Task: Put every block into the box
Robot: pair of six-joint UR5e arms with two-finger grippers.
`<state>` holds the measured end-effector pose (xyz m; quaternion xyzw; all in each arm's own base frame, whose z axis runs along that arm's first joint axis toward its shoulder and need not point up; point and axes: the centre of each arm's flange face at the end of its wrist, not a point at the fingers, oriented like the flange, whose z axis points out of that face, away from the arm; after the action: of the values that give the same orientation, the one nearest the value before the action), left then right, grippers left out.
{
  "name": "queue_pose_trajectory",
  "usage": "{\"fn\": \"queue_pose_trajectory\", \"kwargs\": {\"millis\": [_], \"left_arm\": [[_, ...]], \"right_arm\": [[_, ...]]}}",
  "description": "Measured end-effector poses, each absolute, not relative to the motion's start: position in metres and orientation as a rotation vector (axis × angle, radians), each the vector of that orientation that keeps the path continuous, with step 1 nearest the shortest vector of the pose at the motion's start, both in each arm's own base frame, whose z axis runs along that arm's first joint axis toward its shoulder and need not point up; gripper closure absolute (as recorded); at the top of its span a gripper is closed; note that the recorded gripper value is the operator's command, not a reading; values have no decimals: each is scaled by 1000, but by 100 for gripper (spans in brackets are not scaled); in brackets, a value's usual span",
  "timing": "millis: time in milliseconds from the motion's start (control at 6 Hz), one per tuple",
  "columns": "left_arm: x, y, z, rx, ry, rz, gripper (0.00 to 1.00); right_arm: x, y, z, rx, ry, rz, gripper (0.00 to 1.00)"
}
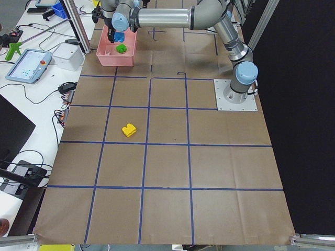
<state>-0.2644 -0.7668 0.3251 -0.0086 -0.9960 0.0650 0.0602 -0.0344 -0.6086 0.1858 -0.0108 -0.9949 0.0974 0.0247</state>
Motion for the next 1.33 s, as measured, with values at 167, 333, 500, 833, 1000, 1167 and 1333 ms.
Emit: {"fn": "queue_pose_trajectory", "kwargs": {"millis": [167, 333, 500, 833, 1000, 1167, 1333], "left_arm": [[-284, -774, 288, -26, -3038, 215, 96], [-297, -778, 259, -30, -3060, 228, 42], [-302, -779, 248, -34, -3068, 234, 2], [-302, -779, 262, -37, -3064, 271, 2], [-295, -776, 293, -34, -3060, 311, 2], [-274, -774, 329, -11, -3061, 339, 2], [-234, -773, 360, 15, -3071, 342, 1]], "right_arm": [[-35, -609, 179, -37, -3081, 292, 11], [-36, -610, 176, -39, -3079, 300, 23], [-37, -612, 176, -41, -3073, 317, 54], [-36, -612, 180, -47, -3068, 331, 90], [-35, -612, 182, -46, -3075, 335, 95], [-34, -612, 188, -42, -3087, 349, 95], [-32, -610, 209, -40, -3093, 361, 95]]}}
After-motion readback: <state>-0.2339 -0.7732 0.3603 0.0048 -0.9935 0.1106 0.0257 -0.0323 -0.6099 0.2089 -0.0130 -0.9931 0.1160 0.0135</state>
